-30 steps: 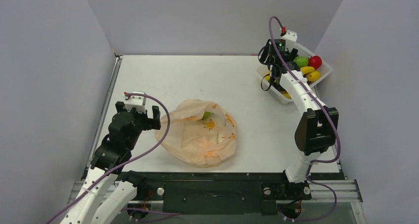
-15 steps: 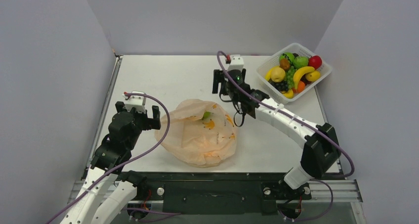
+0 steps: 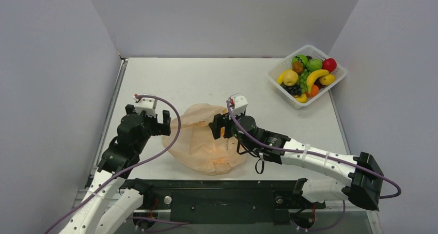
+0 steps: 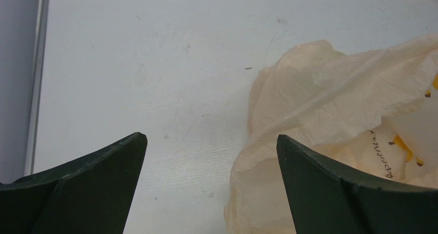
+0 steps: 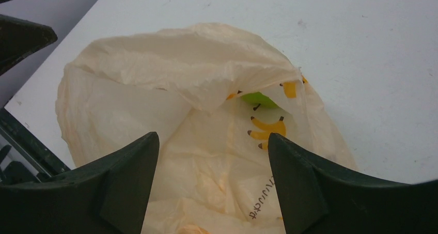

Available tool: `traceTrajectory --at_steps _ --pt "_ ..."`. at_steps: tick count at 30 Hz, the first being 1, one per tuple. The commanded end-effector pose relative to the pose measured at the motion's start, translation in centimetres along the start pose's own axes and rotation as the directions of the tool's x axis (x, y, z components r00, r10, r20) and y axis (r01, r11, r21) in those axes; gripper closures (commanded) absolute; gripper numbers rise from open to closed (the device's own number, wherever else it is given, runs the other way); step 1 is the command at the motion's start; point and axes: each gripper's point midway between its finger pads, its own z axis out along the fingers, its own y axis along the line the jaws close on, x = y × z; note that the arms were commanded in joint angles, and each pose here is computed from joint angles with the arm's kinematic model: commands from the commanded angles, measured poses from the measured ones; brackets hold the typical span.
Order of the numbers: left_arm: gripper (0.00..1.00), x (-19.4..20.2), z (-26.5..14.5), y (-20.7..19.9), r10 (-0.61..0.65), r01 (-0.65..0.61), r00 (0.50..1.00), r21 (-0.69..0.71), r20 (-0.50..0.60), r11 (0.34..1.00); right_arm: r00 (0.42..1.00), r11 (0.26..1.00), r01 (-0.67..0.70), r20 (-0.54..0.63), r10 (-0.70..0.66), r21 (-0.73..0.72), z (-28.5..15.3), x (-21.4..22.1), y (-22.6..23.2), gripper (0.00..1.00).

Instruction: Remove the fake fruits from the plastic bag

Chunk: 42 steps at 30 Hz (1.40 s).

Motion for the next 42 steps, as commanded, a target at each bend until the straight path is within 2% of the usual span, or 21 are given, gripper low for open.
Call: traceTrajectory --at_steps 1,7,11,13,15,17,18,21,23,25,30,34,42 --pt "0.03 -0.5 1.1 -3.5 -0.002 0.003 1.0 0.182 -0.004 0.983 0.998 1.0 0.031 0.049 -0.031 0.002 -1.0 -1.2 -0.4 0.27" --pt "0.03 1.5 2.2 -7.4 0.02 0.022 0.994 0.378 -0.107 0.925 0.999 0.996 -0.049 -0.005 0.048 -0.078 0.0 1.7 1.1 0.27" --pt "0.05 2.7 3.3 -7.3 0.036 0.031 0.983 0.359 -0.178 0.933 0.998 0.994 -0.064 -0.028 0.062 -0.084 0.9 2.7 1.4 0.27" --pt "0.09 2.9 3.6 -7.6 0.042 0.039 0.977 0.372 -0.208 0.927 0.996 0.997 -0.067 -0.069 0.065 -0.036 1.8 3.9 0.8 0.27" --pt "0.17 3.1 3.9 -8.1 0.047 0.052 0.97 0.391 -0.24 0.919 0.992 0.996 -0.084 -0.091 0.083 -0.007 2.4 4.7 0.2 0.28" --pt "0.36 3.0 4.2 -8.5 0.053 0.068 0.957 0.397 -0.286 0.915 0.991 0.996 -0.093 -0.099 0.094 0.006 2.8 5.1 0.0 0.31" --pt "0.5 2.4 4.1 -8.6 0.052 0.074 0.953 0.398 -0.298 0.914 0.99 0.995 -0.096 -0.098 0.096 0.007 2.9 5.1 0.0 0.32" --pt "0.71 1.4 4.8 -9.1 0.054 0.084 0.945 0.401 -0.322 0.912 0.99 0.995 -0.101 -0.096 0.101 0.012 3.3 5.5 -0.2 0.33" --pt "0.83 1.2 5.1 -9.2 0.053 0.08 0.95 0.403 -0.308 0.912 0.99 0.993 -0.112 -0.085 0.114 0.024 3.7 5.6 -0.3 0.34" --pt "0.9 0.9 5.3 -9.3 0.043 0.075 0.961 0.406 -0.273 0.911 0.989 0.991 -0.125 -0.072 0.128 0.042 4.4 5.7 -0.7 0.35" --pt "0.93 0.0 4.5 -10.0 0.013 0.072 0.983 0.457 -0.181 0.886 0.98 0.979 -0.199 0.008 0.199 0.046 6.9 4.9 -1.3 0.36" --pt "0.93 0.0 4.0 -9.9 0.015 0.061 0.987 0.463 -0.158 0.884 0.969 0.969 -0.242 0.063 0.238 0.056 9.0 4.1 -1.4 0.34" --pt "0.93 0.4 4.1 -9.6 0.042 0.037 0.986 0.454 -0.162 0.89 0.959 0.951 -0.278 0.092 0.267 0.136 12.5 3.9 -3.1 0.29"
